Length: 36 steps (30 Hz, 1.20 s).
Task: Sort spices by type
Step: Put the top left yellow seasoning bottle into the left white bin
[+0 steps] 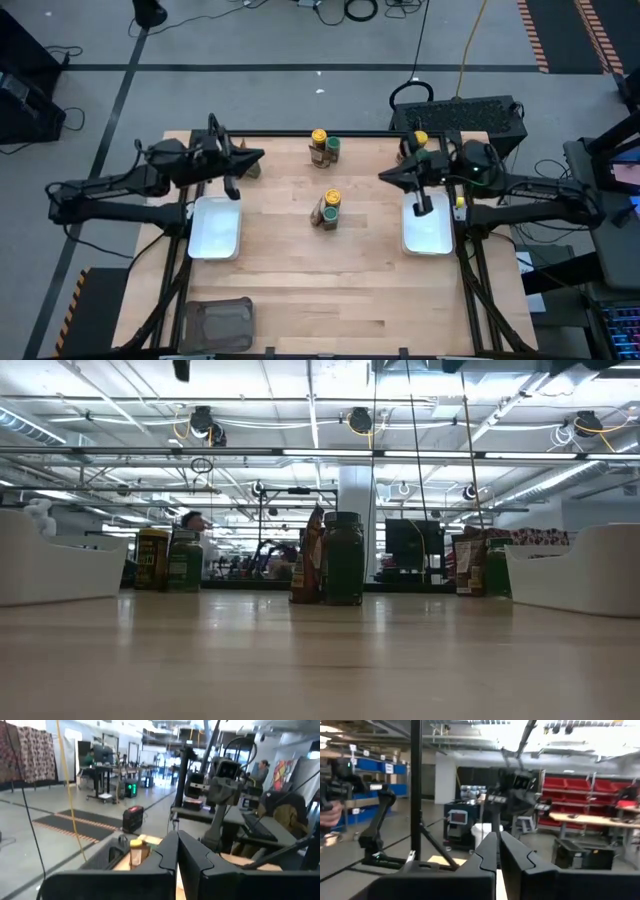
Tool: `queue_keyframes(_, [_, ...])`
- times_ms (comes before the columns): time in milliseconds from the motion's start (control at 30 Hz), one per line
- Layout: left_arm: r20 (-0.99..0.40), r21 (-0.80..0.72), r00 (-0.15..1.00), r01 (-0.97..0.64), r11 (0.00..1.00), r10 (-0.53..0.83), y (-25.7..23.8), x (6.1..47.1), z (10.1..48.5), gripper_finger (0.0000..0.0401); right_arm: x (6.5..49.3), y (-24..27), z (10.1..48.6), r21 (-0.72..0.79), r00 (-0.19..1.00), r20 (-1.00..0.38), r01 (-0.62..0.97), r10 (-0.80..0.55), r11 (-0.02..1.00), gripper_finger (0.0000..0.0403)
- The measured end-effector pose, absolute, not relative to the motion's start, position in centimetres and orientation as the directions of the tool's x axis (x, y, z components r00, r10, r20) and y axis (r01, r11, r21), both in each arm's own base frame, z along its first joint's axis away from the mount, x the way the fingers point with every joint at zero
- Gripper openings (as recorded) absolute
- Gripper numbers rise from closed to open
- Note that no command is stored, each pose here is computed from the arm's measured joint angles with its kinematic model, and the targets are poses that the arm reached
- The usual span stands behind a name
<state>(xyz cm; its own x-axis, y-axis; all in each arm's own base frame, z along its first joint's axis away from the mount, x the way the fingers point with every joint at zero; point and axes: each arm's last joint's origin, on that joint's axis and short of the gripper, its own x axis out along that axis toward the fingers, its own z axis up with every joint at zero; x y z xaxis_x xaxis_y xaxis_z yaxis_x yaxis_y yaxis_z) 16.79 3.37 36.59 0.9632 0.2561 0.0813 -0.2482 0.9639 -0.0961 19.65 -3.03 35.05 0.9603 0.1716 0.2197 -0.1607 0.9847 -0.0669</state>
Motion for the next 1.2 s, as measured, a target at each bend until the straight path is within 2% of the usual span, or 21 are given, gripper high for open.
queue_keyframes(133, [-0.071, -0.083, 0.960, -0.278, 0.957, 0.272, 3.4, 16.9, 38.4, 0.0013, 21.9, -3.1, 35.2, -0.064, 0.966, 0.181, -0.175, 0.184, 0.982, 0.0009])
queue_keyframes(267, [-0.269, 0.004, 0.875, -0.416, 0.909, 0.402, 3.8, 15.9, 40.2, 0.0013, 24.4, -3.7, 35.5, -0.057, 0.984, 0.125, -0.119, 0.125, 0.991, 0.0026])
queue_keyframes(400, [-0.419, 0.133, 0.733, -0.535, 0.835, 0.536, 4.9, 14.4, 41.4, 0.0013, 27.0, -4.4, 35.9, -0.040, 0.995, 0.078, -0.060, 0.063, 0.997, 0.0045])
queue_keyframes(467, [-0.478, 0.188, 0.623, -0.616, 0.765, 0.619, 5.9, 13.8, 41.1, 0.0013, 28.1, -4.8, 36.3, -0.030, 0.998, 0.038, -0.058, 0.059, 0.998, 0.0053])
queue_keyframes(567, [-0.571, 0.257, 0.471, -0.675, 0.692, 0.672, 7.7, 13.1, 40.1, 0.0013, 29.7, -5.1, 36.7, -0.009, 0.997, -0.043, -0.058, 0.057, 0.998, 0.0065])
queue_keyframes(667, [-0.668, 0.284, 0.364, -0.682, 0.674, 0.649, 9.6, 12.7, 38.9, 0.0013, 30.9, -5.4, 36.8, 0.012, 0.991, -0.119, -0.057, 0.058, 0.998, 0.0074])
queue_keyframes(867, [-0.823, 0.272, 0.238, -0.633, 0.725, 0.517, 13.6, 12.8, 36.5, 0.0015, 31.9, -5.6, 36.6, 0.049, 0.974, -0.219, -0.052, 0.062, 0.997, 0.0082])
queue_keyframes(1000, [-0.853, 0.287, 0.166, -0.643, 0.710, 0.495, 15.7, 12.8, 35.4, 0.0047, 31.9, -5.6, 36.3, 0.061, 0.967, -0.248, -0.052, 0.065, 0.997, 0.0082])
queue_keyframes(1200, [-0.888, 0.271, 0.109, -0.659, 0.701, 0.446, 17.6, 13.1, 34.1, 0.0155, 31.7, -5.6, 36.0, 0.117, 0.955, -0.287, -0.039, 0.071, 0.992, 0.0082])
